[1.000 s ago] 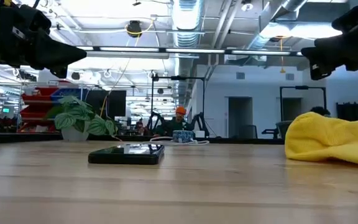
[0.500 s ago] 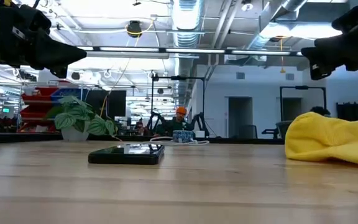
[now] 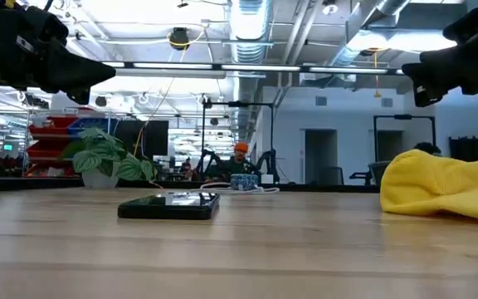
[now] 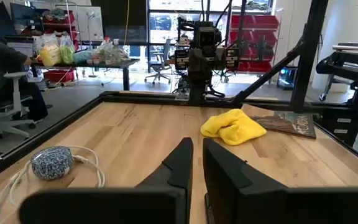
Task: Apply microfiber cloth
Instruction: Return to Home Position
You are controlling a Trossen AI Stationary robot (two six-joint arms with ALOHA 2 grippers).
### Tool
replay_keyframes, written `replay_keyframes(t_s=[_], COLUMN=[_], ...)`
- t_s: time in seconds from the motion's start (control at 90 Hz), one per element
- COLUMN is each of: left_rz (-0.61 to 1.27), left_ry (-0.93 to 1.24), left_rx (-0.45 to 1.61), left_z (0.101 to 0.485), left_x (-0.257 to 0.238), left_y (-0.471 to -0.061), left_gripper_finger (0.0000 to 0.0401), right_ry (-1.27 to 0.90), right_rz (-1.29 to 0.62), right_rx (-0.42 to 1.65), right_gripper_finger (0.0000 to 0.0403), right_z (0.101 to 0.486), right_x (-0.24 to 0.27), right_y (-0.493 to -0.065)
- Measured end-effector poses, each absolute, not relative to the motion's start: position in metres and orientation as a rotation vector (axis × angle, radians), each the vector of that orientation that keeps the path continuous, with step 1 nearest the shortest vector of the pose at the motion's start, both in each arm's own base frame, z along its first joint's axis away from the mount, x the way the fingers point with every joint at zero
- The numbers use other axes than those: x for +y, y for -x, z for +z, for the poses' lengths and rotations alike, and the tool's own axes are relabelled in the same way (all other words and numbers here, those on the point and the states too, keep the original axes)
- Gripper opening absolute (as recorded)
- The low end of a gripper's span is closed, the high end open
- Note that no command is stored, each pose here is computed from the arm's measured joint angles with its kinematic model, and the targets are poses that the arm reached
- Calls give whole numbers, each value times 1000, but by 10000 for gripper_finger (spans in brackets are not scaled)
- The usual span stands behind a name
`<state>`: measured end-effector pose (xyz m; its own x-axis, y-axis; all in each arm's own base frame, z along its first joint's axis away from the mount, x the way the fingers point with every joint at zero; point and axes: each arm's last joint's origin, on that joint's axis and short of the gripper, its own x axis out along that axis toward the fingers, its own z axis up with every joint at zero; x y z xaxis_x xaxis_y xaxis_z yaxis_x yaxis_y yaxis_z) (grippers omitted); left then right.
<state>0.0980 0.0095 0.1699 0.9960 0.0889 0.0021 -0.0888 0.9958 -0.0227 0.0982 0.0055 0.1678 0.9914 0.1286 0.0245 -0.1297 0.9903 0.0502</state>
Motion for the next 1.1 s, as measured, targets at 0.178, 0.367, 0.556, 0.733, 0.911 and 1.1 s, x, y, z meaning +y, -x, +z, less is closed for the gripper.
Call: replay_keyframes(t_s=[0.178,0.367,0.556,0.733,0.911,1.1], left_rz=[89,89,89,89,89,89], left_ry=[23,23,23,23,23,23], left_rx=[-3,-3,-3,-3,-3,-3], left_z=[170,170,170,170,170,170], left_x=[10,10,9,9,10,9], left_y=[-98,-98,-98,-98,-98,-98], left_gripper_finger=[14,14,14,14,14,14], right_ry=[-52,-52,-52,-52,-52,-52], right_rz=[129,130,129,129,129,129], right_rx=[-21,-21,-21,-21,-21,-21], right_gripper_finger=[127,127,127,127,127,127], right_z=[168,168,168,168,168,168], right_x=[5,5,5,5,5,5], right_y=[-98,-98,-98,-98,-98,-98])
